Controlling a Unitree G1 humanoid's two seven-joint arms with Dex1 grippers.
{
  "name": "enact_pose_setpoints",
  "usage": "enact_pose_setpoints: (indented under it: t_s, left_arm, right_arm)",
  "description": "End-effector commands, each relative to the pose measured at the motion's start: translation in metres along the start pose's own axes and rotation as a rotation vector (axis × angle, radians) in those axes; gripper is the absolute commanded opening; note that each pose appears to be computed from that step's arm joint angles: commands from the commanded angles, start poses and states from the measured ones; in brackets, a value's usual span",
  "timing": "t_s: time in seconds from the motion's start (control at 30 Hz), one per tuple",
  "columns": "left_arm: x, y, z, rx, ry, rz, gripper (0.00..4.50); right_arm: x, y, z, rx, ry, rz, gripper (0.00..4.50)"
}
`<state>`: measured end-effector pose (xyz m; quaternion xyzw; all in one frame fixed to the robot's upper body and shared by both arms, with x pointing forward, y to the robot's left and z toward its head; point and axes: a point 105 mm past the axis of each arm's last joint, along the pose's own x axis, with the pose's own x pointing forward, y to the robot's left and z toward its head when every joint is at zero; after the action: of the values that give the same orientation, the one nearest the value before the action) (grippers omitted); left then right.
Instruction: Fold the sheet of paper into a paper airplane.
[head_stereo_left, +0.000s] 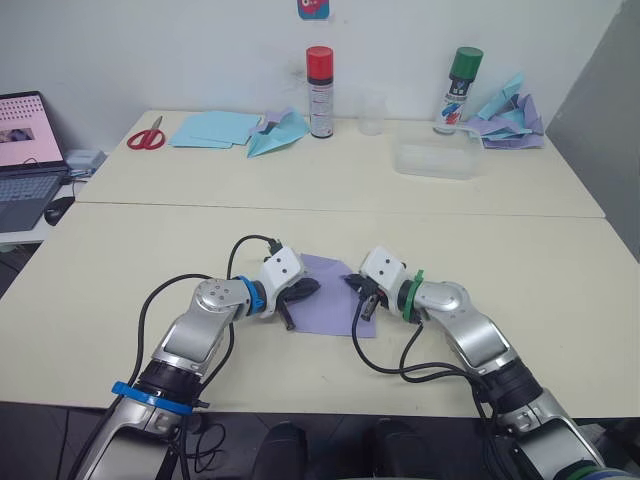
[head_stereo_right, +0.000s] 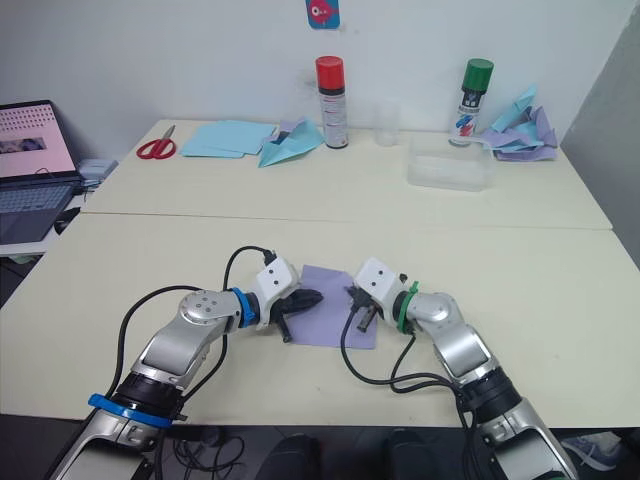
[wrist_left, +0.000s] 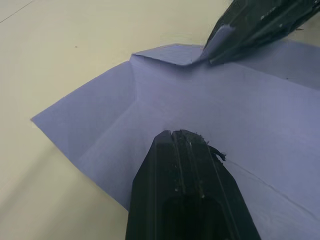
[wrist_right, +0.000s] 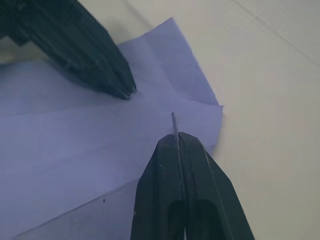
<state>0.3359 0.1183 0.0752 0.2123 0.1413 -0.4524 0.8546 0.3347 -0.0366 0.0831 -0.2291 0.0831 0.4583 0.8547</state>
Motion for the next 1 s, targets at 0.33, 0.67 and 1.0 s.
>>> enact_pose_setpoints:
  t_s: [0.33, 0.67, 1.0]
  left_arm:
    - [0.004, -0.004, -0.012, -0.012, 0.067, -0.033, 0.00]
    - [0.014, 0.007, 0.020, -0.154, -0.075, 0.006, 0.00]
    - [0.037, 0.004, 0.036, -0.196, -0.094, -0.042, 0.00]
  right_arm:
    - [0.003, 0.000, -0.002, -0.086, 0.071, 0.049, 0.02]
    - [0.002, 0.003, -0.006, -0.061, 0.089, 0.068, 0.02]
    - [0.001, 0.006, -0.003, -0.022, 0.083, 0.098, 2.65]
